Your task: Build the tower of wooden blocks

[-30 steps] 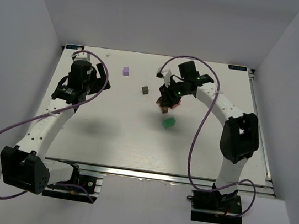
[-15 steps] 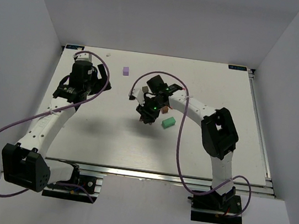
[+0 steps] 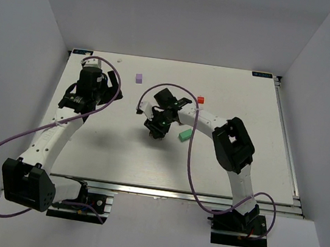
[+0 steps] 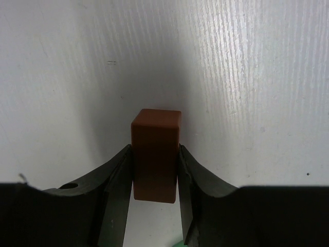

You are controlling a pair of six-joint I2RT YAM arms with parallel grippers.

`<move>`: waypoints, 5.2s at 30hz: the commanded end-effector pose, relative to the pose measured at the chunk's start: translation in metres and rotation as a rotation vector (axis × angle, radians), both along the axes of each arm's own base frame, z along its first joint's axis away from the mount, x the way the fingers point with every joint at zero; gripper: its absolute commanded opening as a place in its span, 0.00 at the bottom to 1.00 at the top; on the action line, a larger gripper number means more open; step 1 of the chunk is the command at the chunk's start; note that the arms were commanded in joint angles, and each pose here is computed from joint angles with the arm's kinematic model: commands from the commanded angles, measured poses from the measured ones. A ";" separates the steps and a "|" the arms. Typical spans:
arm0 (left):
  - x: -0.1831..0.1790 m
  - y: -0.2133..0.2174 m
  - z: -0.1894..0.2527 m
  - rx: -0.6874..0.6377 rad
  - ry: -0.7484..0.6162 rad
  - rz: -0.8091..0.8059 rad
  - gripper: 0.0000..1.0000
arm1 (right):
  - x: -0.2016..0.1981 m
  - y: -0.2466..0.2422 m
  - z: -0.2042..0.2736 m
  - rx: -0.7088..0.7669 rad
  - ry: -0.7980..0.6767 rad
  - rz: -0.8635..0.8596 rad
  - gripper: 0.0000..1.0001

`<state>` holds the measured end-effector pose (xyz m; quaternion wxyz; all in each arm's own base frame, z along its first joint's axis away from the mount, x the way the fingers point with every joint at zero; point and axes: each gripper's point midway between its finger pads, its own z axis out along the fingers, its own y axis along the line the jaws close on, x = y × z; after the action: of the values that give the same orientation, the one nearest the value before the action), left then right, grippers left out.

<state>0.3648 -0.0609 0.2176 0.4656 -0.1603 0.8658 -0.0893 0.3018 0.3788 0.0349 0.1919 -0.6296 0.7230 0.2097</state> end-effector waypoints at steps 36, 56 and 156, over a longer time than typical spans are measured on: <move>0.001 0.009 0.012 0.036 -0.023 0.032 0.98 | 0.139 -0.092 0.061 0.157 -0.073 -0.597 0.81; 0.001 0.007 0.009 0.028 -0.015 0.027 0.98 | 0.128 -0.102 0.030 0.041 -0.128 -0.596 0.79; 0.012 -0.006 -0.031 0.039 0.126 -0.053 0.98 | 0.107 -0.137 0.125 -0.039 -0.380 -0.244 0.09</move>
<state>0.3733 -0.0679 0.1502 0.3722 -0.1215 0.9180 -0.0626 0.4169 0.2201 0.1077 0.2611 -0.6274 0.7326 0.0390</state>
